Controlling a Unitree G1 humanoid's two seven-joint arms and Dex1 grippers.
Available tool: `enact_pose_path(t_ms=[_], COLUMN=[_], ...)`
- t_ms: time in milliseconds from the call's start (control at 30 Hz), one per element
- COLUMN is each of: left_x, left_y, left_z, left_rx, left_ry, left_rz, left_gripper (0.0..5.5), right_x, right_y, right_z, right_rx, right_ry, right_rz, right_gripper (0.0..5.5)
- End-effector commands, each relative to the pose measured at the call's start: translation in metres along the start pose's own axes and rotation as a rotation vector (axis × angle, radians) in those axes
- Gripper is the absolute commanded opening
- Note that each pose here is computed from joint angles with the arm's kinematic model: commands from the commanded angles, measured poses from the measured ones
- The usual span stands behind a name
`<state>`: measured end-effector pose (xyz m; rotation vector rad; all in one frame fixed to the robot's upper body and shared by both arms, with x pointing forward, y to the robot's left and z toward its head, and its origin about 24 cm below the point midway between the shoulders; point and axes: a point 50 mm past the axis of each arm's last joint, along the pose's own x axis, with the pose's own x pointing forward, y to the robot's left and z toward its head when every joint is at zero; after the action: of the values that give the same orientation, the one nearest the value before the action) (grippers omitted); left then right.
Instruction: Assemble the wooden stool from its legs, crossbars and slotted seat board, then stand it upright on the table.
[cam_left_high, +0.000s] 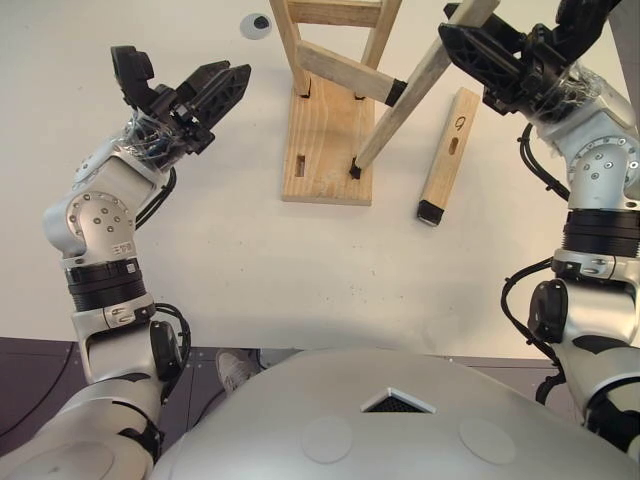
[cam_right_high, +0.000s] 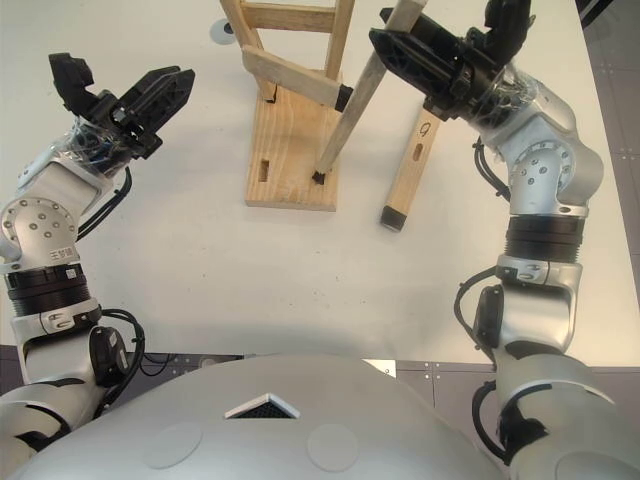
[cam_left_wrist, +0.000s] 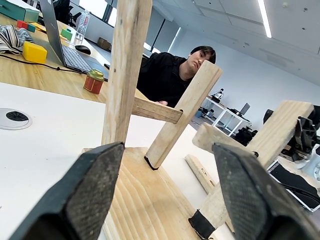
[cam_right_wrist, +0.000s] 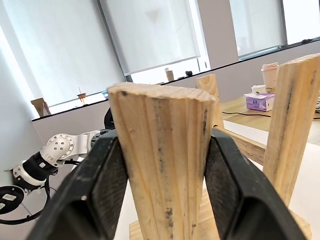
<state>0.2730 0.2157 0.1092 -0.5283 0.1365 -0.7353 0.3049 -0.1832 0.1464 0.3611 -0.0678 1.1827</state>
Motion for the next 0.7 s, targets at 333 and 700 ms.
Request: enact_pose_path(t_ms=[333, 700], left_x=[0.000, -0.015], left_y=[-0.008, 0.011], left_z=[-0.010, -0.020], left_rx=[-0.013, 0.041], left_ry=[-0.003, -0.042], left_rz=[0.015, 0.246], left_gripper=[3.21, 3.21], right_x=[0.007, 0.004], right_y=[0.007, 0.015], right_z=[0.006, -0.029], right_rx=[-0.245, -0.368], right_ry=[0.431, 0.623], right_rz=[0.245, 0.192], right_gripper=[2.05, 2.42])
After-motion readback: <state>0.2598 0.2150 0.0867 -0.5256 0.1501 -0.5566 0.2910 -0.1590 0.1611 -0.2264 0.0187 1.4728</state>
